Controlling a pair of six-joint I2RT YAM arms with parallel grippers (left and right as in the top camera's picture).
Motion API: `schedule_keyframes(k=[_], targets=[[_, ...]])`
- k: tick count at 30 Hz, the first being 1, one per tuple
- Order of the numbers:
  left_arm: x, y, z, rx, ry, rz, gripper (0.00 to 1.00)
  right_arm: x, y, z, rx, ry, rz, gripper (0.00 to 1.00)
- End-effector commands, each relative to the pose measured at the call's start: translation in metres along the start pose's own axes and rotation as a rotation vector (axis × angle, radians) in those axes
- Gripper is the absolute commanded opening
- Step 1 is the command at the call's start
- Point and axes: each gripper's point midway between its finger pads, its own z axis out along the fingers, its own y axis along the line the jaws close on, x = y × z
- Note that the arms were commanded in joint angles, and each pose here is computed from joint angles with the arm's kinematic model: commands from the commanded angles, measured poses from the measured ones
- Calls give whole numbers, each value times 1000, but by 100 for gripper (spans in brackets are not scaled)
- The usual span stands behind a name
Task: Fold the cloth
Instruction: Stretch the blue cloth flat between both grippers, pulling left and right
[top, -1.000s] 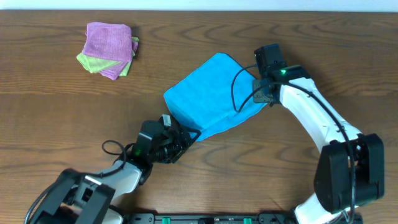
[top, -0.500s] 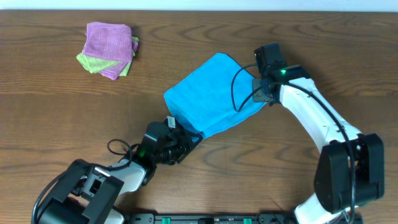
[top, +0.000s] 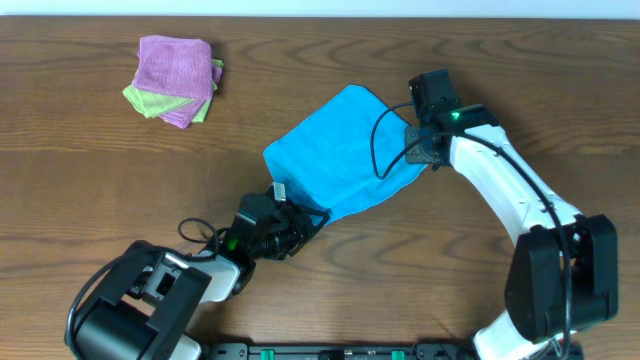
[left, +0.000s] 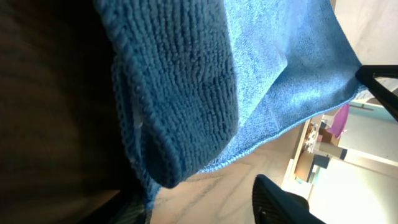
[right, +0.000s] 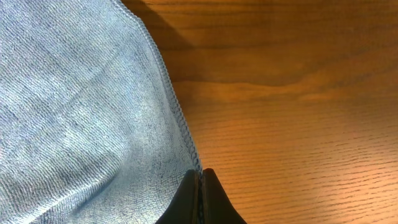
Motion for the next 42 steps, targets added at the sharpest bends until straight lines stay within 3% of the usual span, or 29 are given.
schedule_keyframes(k=[1,12,22,29,32,38,42], targets=[[-1,41,2,-131,-35,-27,47,1,-3,1,0,4,27,2],[-4,48,0,-165,-57,36,35,1,-3,1,0,4,27,2],[-13,57,-2,-213,-105,65,37,1,-3,1,0,4,27,2],[-16,61,-3,-234,-122,89,26,1,-2,1,-2,4,27,1],[-15,64,-4,-245,-116,93,6,1,-2,1,-4,5,27,1],[-15,59,-3,-226,-113,112,6,2,-2,1,-3,6,26,1],[-13,28,0,-95,-58,180,6,5,-3,1,0,19,23,1]])
